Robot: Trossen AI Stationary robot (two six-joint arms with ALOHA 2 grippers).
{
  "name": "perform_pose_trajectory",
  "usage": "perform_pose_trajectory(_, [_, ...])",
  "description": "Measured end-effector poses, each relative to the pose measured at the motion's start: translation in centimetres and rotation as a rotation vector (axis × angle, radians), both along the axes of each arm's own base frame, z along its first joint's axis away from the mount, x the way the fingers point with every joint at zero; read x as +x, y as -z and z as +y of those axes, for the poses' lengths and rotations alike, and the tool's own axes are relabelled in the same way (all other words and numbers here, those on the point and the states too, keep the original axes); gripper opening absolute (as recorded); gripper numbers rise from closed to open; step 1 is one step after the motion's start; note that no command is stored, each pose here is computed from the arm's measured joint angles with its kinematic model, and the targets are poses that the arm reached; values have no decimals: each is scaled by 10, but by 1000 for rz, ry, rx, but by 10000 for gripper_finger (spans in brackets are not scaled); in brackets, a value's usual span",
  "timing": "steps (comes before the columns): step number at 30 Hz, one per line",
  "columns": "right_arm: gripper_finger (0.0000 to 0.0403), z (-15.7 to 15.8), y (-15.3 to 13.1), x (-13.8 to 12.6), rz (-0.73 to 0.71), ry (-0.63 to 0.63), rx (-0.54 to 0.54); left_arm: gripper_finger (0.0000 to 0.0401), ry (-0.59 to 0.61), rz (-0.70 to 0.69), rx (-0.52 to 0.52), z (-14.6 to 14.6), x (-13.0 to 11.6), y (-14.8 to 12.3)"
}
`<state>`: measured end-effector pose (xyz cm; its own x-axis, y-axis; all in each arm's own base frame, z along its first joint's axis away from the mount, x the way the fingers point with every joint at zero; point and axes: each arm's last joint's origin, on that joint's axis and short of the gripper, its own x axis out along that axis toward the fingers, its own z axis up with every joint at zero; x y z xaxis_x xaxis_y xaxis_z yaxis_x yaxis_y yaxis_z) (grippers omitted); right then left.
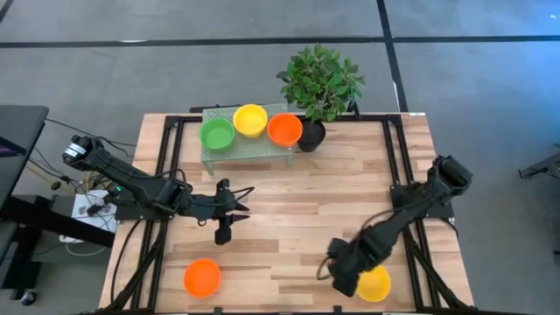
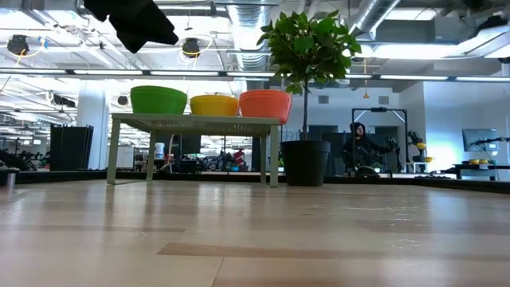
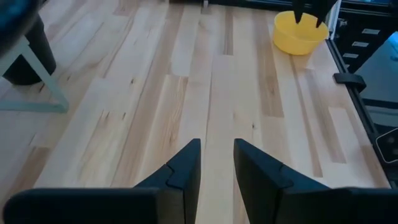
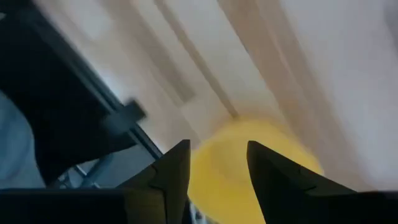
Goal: Pick & Place Mini bowls
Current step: Stack the yellow bowl on top of the yellow bowl on the shelf
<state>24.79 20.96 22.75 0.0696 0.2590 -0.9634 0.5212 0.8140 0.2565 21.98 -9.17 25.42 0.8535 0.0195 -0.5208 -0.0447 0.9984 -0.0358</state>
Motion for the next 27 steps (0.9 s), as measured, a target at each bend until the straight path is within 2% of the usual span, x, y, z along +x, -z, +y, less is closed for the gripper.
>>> perform_pose_trajectory(3, [153,13,7,-16,86,119,-5,97,-2,-5,0,0,0,0])
perform_pose_trajectory(6, [153,25,13,-24,97,220,38,97,-3,-12,-3,0,1,-1])
perform_pose_trajectory(17, [147,33,27,-31,62,342,72,97,-3,-41,-16,-1,2,-4])
perform_pose_trajectory(20, [143,31,36,-33,89,409,71,97,-3,-42,-17,-1,2,-4])
perform_pose_trajectory(27, [124,31,41,-36,94,427,73,97,1,-49,-14,-1,3,-5])
